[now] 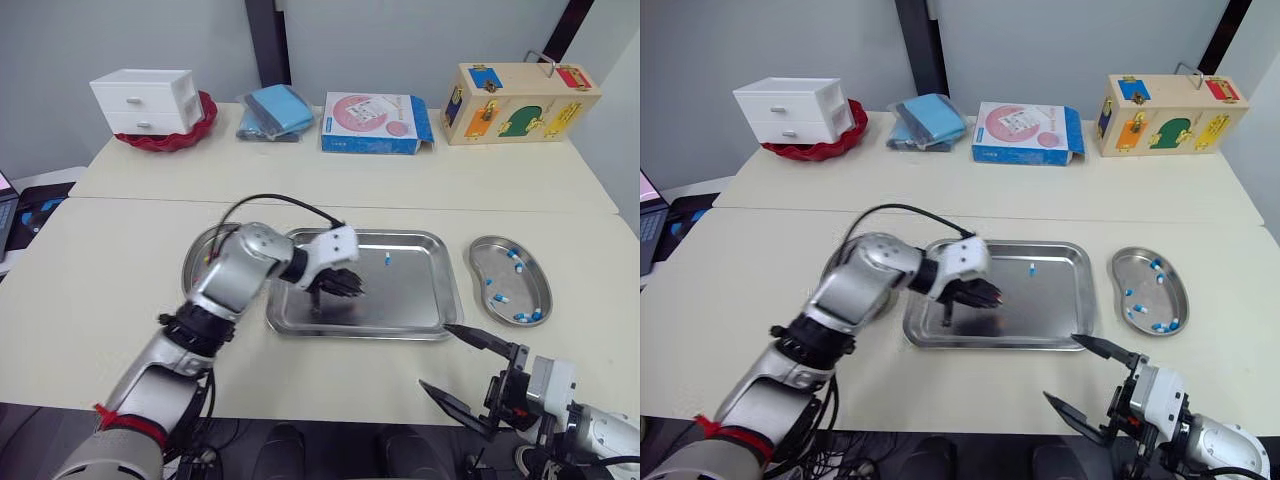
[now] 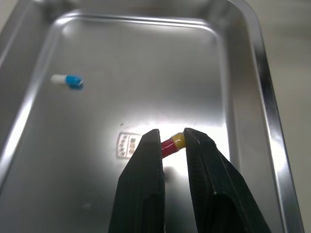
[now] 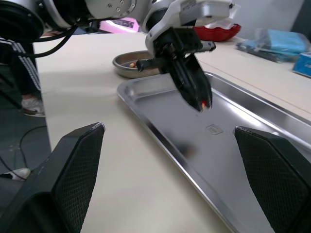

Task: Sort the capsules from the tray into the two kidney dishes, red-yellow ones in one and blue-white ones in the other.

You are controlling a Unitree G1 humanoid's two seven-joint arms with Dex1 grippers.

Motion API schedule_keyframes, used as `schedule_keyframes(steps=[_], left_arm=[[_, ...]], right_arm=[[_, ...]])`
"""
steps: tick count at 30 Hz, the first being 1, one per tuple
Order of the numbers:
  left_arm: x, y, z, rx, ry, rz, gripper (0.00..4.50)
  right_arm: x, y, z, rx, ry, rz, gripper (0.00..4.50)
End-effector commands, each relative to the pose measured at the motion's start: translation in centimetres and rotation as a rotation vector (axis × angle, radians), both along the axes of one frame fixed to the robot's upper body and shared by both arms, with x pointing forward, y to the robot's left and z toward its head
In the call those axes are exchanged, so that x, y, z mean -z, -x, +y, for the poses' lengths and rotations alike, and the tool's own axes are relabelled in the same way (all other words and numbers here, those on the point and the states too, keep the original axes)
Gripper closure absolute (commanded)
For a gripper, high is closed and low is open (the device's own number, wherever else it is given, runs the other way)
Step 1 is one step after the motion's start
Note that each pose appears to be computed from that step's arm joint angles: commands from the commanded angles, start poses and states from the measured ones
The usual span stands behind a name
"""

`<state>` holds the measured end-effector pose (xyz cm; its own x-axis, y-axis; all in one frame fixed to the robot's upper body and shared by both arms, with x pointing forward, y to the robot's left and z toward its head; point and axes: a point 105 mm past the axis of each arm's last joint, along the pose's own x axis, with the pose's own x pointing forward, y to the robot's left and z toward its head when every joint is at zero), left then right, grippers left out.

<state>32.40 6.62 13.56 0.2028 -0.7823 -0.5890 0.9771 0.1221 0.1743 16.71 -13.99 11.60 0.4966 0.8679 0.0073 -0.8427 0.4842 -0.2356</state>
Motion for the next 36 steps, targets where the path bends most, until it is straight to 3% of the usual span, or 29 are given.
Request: schedule_keyframes(steps=[1,11,16,23,36], left_arm=[[-1.6,-0.1,2.5,-0.12,0.028,-0.034,4.16],[-5.0,-0.7,12.4,-0.516,-0.023,-0.134,4.16],[-5.0,-0.8,16.6,-0.687,-0.071,-0.147,4.16],[-3.9,-1.2,18.5,-0.782,-0.101,-0.151,4.16],[-3.4,-1.1,17.9,-0.757,-0.104,-0.137,4.16]], right_arm=[[-0.4,0.6,0.6,-0.096,-0.002,-0.022,0.0],[-0.6,-0.3,0.5,-0.141,-0.062,-0.054,0.0],[-0.5,-0.4,0.5,-0.143,-0.076,-0.058,0.0],[-0.6,-0.6,0.7,-0.165,-0.074,-0.059,0.0],[-0.7,-0.8,0.5,-0.145,-0.068,-0.055,0.0]])
